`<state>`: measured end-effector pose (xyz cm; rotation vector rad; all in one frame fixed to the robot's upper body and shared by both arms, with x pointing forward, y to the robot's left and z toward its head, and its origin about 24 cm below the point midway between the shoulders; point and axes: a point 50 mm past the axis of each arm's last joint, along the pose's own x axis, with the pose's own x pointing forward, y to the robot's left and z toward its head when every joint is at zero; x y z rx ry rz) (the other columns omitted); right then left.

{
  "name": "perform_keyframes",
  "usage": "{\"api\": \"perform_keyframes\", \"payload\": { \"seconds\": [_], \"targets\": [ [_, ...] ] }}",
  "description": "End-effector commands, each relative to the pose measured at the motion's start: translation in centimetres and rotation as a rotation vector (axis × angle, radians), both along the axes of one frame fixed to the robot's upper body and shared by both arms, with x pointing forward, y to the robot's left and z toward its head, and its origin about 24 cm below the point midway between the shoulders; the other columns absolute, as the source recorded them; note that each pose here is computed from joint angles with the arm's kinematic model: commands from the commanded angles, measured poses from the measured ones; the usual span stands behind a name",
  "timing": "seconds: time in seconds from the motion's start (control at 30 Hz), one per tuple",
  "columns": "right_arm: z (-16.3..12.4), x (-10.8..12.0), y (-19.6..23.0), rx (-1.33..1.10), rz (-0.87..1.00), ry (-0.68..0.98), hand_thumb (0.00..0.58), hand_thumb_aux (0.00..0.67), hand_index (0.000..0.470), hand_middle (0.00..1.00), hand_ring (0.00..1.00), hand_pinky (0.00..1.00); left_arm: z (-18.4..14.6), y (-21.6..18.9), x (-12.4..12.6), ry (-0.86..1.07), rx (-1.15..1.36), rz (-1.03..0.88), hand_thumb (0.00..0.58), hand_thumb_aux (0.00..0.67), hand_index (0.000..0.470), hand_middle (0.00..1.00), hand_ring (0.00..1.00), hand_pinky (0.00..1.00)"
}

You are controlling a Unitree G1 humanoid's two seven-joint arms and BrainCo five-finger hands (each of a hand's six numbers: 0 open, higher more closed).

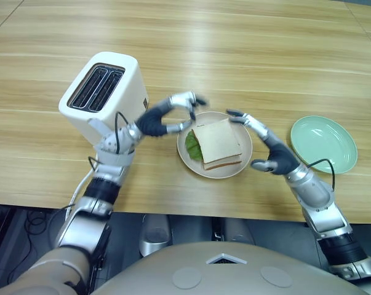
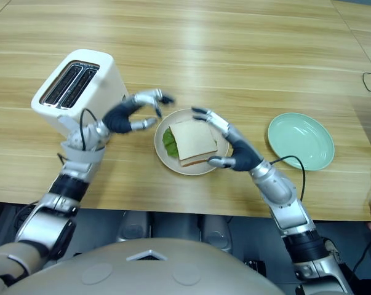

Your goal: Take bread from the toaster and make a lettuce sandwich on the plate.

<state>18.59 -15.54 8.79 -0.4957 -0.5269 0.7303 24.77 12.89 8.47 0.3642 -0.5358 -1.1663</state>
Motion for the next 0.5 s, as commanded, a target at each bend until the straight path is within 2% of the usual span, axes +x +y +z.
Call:
{"api": "perform_keyframes", "payload": {
  "seconds": [0.03, 0.17, 0.27, 0.5],
  "targets": [
    [-2.3, -1.3, 0.3, -0.140, 0.118, 0.124, 0.580, 0.670, 0.460, 1.00, 1.00, 1.00, -2.9, 0.0, -3.4, 0.072, 0.255, -0.236, 0.580, 0.670, 0.460, 1.00, 1.00, 1.00],
    [-4.3, -3.2, 0.2, -0.272, 0.237, 0.234, 0.580, 0.670, 0.460, 1.00, 1.00, 1.00, -5.5, 0.7, -5.2, 0.119, 0.432, -0.299, 0.580, 0.670, 0.460, 1.00, 1.00, 1.00],
    [-5.6, -3.8, -0.2, -0.356, 0.273, 0.293, 0.580, 0.670, 0.460, 1.00, 1.00, 1.00, -6.4, 0.9, -5.5, 0.126, 0.481, -0.291, 0.580, 0.670, 0.460, 1.00, 1.00, 1.00],
    [-8.8, -2.6, -0.5, -0.513, 0.223, 0.362, 0.580, 0.670, 0.460, 1.00, 1.00, 1.00, -8.4, 0.8, -4.4, 0.147, 0.548, -0.184, 0.580, 0.670, 0.460, 1.00, 1.00, 1.00]
  ]
}}
